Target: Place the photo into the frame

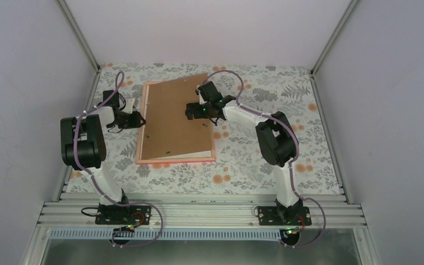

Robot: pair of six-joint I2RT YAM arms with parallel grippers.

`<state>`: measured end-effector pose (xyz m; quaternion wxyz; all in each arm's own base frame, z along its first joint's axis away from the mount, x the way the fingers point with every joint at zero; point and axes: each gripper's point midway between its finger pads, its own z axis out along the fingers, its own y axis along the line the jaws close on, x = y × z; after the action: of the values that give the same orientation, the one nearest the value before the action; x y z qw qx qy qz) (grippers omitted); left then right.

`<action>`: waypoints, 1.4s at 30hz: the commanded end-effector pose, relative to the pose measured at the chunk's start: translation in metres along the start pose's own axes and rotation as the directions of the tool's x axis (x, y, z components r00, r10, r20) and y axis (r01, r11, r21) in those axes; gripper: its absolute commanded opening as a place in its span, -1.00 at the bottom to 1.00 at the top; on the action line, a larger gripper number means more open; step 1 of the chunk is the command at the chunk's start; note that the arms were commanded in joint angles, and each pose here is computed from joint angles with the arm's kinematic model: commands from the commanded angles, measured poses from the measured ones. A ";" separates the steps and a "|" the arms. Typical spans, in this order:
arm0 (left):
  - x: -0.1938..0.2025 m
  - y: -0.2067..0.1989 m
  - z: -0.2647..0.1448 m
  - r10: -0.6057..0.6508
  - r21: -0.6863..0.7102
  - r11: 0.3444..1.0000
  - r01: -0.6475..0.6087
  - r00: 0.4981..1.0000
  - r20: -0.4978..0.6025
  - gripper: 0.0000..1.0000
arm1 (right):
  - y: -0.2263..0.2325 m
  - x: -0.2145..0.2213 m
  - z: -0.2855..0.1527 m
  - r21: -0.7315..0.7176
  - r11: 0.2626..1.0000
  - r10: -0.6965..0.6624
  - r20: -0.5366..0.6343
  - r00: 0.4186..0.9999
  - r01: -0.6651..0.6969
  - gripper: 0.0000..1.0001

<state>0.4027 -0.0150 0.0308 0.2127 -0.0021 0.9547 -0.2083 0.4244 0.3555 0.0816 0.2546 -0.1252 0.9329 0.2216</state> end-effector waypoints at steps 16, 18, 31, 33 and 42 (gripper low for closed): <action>-0.004 -0.009 -0.002 0.013 0.021 1.000 -0.014 1.000 0.028 -0.33 | 0.015 -0.015 -0.035 -0.354 0.932 0.046 -0.081 0.996 -0.072 1.00; -0.004 -0.009 -0.002 0.012 0.022 1.000 -0.013 1.000 0.027 -0.33 | 0.016 -0.014 -0.029 -0.360 0.930 0.047 -0.087 0.995 -0.075 1.00; -0.010 -0.014 -0.008 0.063 0.009 0.998 -0.063 0.997 0.054 -0.27 | -0.018 0.016 -0.006 -0.234 0.972 -0.041 -0.142 0.989 0.007 1.00; -0.009 -0.018 -0.005 0.092 0.003 0.996 -0.092 0.995 0.047 -0.25 | -0.021 0.029 0.007 -0.241 0.970 -0.036 -0.175 0.984 -0.008 1.00; 0.009 -0.037 0.009 0.205 0.000 0.979 -0.205 0.978 -0.033 -0.23 | -0.042 0.084 0.013 -0.223 0.974 -0.021 -0.298 0.954 -0.048 0.97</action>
<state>0.4034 -0.0287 0.0309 0.2226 0.0448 0.9583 -0.1735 0.4151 0.3394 0.0550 0.1654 -0.1871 0.9082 0.3358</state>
